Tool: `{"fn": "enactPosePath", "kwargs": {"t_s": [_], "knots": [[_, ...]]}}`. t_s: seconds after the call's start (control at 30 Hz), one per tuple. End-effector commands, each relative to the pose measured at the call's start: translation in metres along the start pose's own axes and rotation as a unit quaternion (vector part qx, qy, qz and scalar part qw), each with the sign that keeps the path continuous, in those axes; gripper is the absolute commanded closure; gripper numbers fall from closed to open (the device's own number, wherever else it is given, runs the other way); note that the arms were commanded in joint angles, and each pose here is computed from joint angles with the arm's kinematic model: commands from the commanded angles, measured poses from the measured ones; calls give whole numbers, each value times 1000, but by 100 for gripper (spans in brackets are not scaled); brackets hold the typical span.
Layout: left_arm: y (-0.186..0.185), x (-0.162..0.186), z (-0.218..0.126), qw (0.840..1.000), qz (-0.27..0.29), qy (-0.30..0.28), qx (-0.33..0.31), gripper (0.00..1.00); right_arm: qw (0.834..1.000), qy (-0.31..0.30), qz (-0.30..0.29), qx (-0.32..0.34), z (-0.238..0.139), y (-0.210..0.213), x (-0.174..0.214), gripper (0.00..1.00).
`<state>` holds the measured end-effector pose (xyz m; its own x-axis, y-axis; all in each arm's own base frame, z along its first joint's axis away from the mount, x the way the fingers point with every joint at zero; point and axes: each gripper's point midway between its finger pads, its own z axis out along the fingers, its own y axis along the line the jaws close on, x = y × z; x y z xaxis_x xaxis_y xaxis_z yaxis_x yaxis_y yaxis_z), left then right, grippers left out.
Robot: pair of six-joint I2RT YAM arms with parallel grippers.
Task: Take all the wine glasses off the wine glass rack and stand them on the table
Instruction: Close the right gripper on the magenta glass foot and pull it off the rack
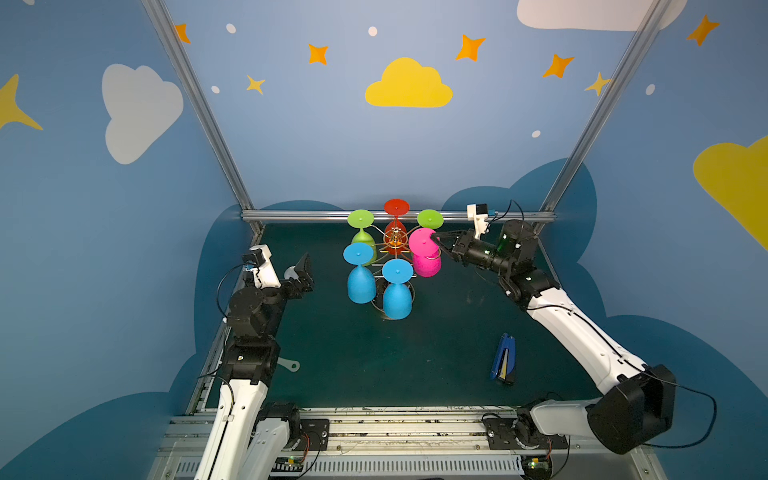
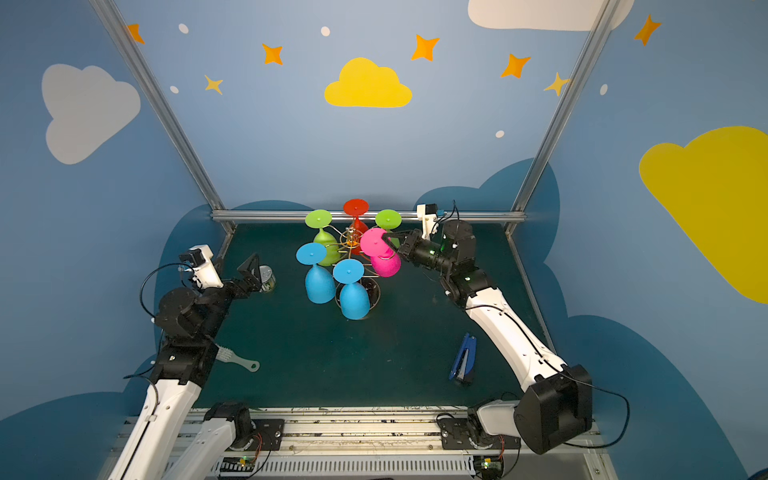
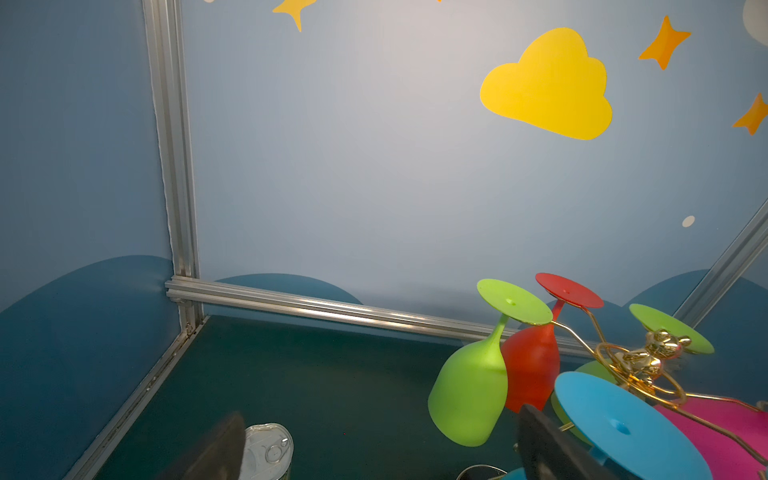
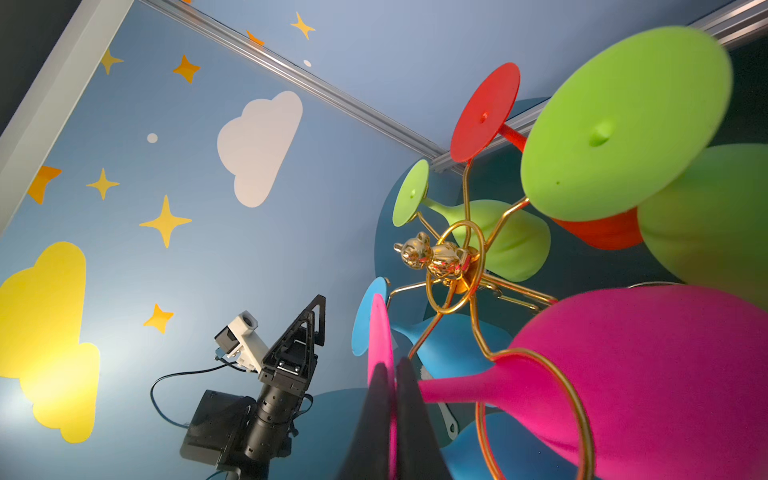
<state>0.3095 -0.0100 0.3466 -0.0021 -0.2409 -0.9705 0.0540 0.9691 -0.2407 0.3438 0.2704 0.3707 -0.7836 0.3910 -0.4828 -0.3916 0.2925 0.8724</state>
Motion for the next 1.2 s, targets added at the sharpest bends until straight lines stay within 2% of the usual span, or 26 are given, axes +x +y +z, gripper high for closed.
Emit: {"fn": "enactPosePath", "kwargs": {"t_s": [0.0,0.73,1.17], "knots": [[3,-1,-2,1000,-3,-6,-4,0,1000,0,-7,-2,10,3,-1,100],[3,-2,-3,1000,-3,-8,-6,0,998,22,-29,48,15,-15,25,100],[3,-2,-4,1000,-5,-8,-7,0,996,11,-46,77,-10,-19,38,100]]}}
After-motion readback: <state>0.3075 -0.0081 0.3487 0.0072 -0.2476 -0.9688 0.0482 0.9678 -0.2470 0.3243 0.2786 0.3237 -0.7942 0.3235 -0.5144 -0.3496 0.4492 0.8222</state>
